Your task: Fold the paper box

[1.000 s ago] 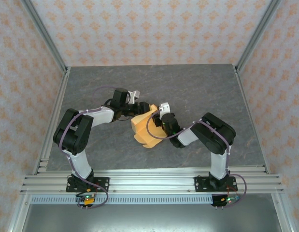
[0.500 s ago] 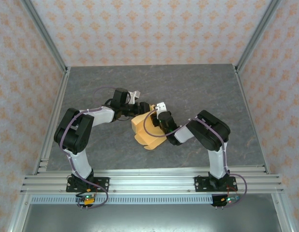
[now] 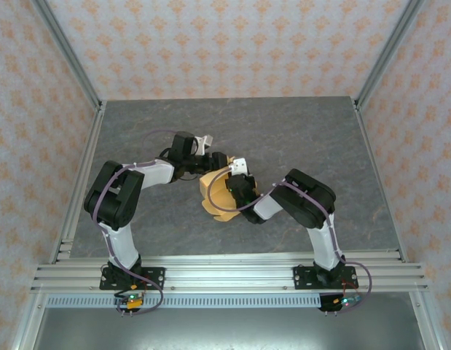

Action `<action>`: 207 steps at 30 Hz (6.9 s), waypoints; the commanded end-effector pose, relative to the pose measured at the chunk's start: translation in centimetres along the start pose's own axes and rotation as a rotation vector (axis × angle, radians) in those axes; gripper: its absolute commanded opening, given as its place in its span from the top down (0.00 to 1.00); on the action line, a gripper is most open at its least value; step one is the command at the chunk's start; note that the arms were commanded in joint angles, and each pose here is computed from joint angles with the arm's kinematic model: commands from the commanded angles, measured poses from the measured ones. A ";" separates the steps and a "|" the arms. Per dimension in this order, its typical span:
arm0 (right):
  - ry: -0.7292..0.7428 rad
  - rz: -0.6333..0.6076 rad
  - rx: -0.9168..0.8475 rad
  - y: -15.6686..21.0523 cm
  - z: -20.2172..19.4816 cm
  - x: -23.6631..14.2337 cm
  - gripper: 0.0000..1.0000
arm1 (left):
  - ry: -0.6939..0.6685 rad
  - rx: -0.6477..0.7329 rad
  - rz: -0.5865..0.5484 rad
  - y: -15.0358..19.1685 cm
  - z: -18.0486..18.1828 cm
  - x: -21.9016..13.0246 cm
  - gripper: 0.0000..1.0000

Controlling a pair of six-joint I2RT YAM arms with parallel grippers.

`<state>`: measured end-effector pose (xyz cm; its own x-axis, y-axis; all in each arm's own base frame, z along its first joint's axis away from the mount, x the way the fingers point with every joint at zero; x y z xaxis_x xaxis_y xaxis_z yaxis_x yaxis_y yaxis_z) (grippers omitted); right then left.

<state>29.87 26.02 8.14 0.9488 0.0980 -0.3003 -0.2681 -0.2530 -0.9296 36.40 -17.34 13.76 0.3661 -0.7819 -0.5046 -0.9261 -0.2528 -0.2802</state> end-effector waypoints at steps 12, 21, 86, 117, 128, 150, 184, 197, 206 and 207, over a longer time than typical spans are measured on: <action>-0.268 -0.047 -0.001 -1.6 -2.4 -2.2 0.44 | -0.278 -0.187 0.140 4.0 5.8 0.9 0.39; -0.460 0.018 0.111 -1.8 -5.2 -5.1 0.39 | -0.278 -0.184 0.138 3.4 5.5 1.1 0.39; 0.126 1.086 0.949 -9.6 -3.7 -1.4 0.03 | -0.610 -0.172 -0.165 -0.7 5.3 -6.0 0.31; 0.122 1.125 1.011 -7.0 -2.2 -0.1 0.41 | -0.601 -0.177 -0.124 -0.2 6.3 -5.2 0.31; 0.225 0.917 0.753 -10.5 -5.8 -1.9 0.45 | -0.590 -0.171 -0.131 -0.4 5.7 -5.5 0.31; 0.067 1.016 0.899 -10.5 -6.4 -3.9 0.14 | -0.558 -0.183 -0.123 -0.9 5.4 -5.1 0.31; 0.294 0.663 0.202 -13.4 -9.3 -4.0 0.56 | -0.580 -0.179 -0.117 -0.7 5.7 -5.1 0.31; 0.126 0.540 -0.489 -9.5 1.2 -5.2 0.39 | -0.575 -0.326 -0.187 -0.2 8.7 -5.3 0.31; -0.124 0.499 -0.456 -11.0 5.7 -8.2 0.26 | -0.565 -0.335 -0.182 -0.5 8.8 -5.5 0.30; -0.153 0.494 -0.424 -11.7 5.7 -8.6 0.26 | -0.563 -0.340 -0.181 -0.6 8.9 -5.5 0.30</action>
<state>23.99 32.98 17.08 0.6919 -0.1149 -0.7127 -0.5614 -0.7064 -0.4311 35.70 -8.92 11.17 0.4439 -0.3594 -0.8209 -0.8078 -0.5569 -0.1930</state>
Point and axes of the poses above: each hand's point on the last joint's axis, 136 mm out from that joint toward the fingers, its own x axis out along the fingers, its own z axis along the line the jaws close on, y = z × x, the point moved 10 cm from there along -x, back along the fingers, and after that the axes turned 6 degrees about -x, right-handed, at the moved point
